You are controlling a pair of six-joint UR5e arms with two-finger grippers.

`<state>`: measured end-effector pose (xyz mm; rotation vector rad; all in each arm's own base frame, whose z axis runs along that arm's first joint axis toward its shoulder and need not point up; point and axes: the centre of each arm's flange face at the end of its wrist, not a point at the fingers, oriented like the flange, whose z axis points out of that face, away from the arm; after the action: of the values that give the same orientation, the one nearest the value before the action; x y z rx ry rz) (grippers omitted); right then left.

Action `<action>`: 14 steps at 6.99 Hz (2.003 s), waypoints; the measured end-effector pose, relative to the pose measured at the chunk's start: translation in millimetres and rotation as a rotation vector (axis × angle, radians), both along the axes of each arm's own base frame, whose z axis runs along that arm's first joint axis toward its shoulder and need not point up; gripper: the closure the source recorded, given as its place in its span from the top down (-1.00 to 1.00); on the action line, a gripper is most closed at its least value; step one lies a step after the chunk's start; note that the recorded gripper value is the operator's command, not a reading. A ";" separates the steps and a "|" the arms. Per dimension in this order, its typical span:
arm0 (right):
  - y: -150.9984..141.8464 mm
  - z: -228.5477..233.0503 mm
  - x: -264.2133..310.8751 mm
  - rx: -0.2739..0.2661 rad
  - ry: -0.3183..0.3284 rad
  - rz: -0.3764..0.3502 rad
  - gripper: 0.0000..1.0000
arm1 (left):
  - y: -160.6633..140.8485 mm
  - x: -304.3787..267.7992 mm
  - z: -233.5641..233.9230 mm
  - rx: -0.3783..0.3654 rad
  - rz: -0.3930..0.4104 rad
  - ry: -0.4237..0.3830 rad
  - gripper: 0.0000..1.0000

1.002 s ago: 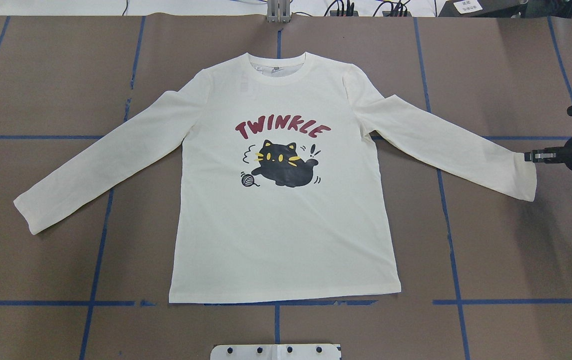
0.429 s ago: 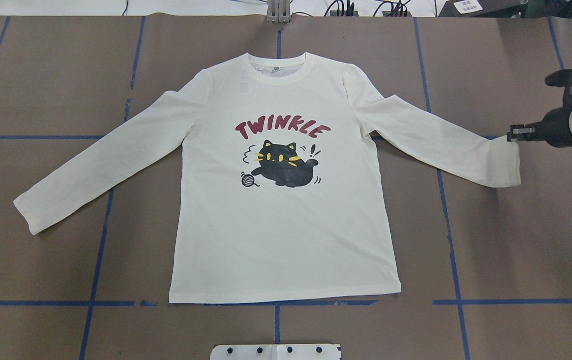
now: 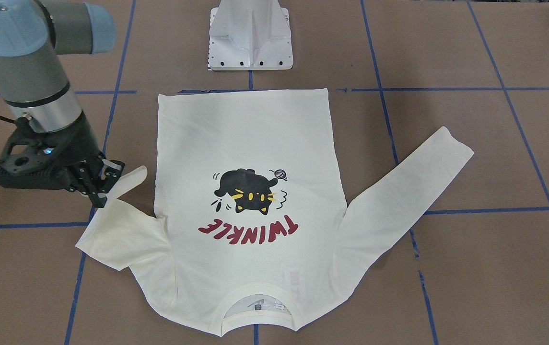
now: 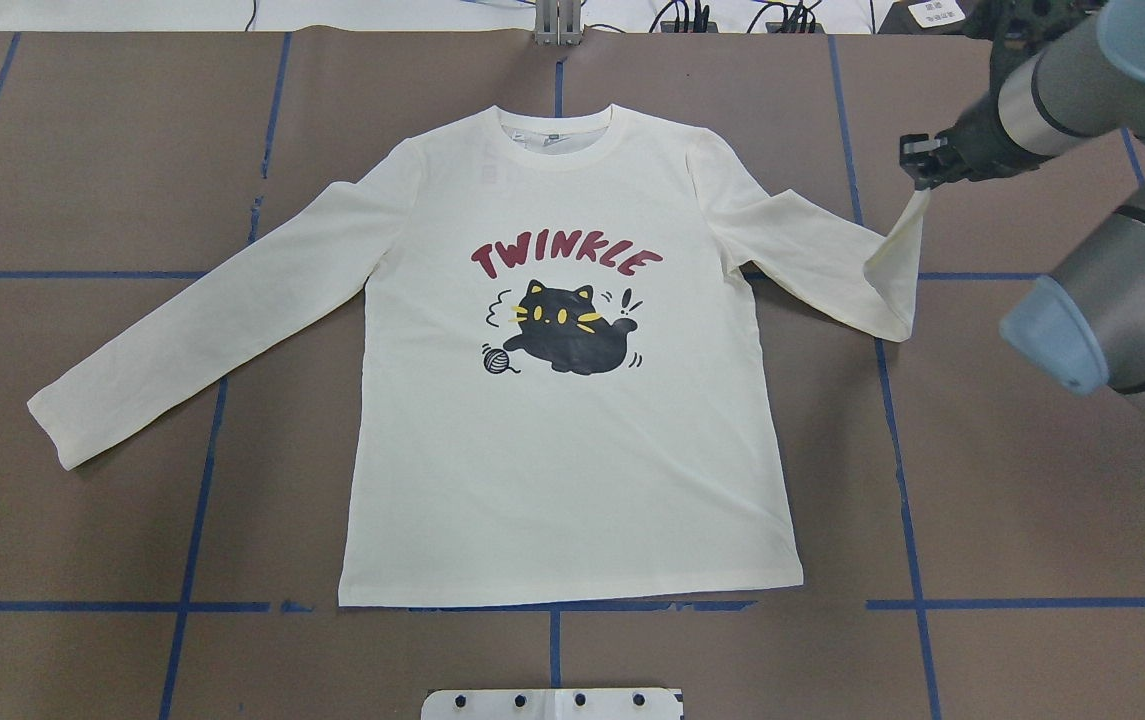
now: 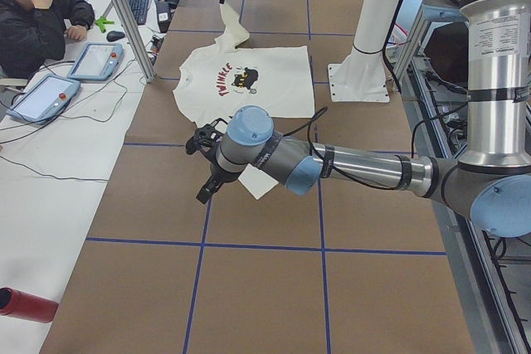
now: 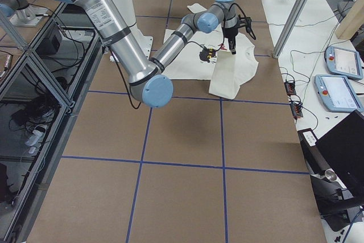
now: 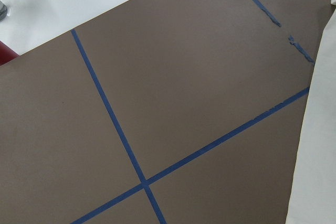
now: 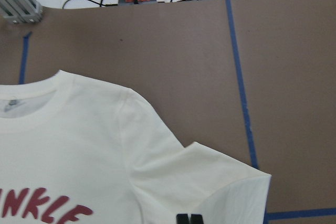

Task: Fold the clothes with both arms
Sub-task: 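Carry the held sleeve across the shirt chest toward the other sleeve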

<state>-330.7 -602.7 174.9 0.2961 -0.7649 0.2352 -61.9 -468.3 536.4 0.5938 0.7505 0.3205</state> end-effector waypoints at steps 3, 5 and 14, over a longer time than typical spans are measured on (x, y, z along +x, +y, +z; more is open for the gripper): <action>-8.1 -123.0 -148.3 0.024 0.029 0.064 -1.00 | -1.4 0.3 2.8 -0.006 0.001 0.000 1.00; 24.3 -138.0 -258.8 0.103 0.055 0.124 -1.00 | -1.9 0.4 5.1 -0.009 0.002 0.000 1.00; 16.8 -232.2 -295.1 -0.013 -0.033 0.117 1.00 | -18.3 1.0 -8.3 0.016 -0.002 0.002 1.00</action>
<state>-625.8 -585.9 -57.3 0.3260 -0.7789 0.3559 -60.8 -486.6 528.1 0.6096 0.7495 0.3242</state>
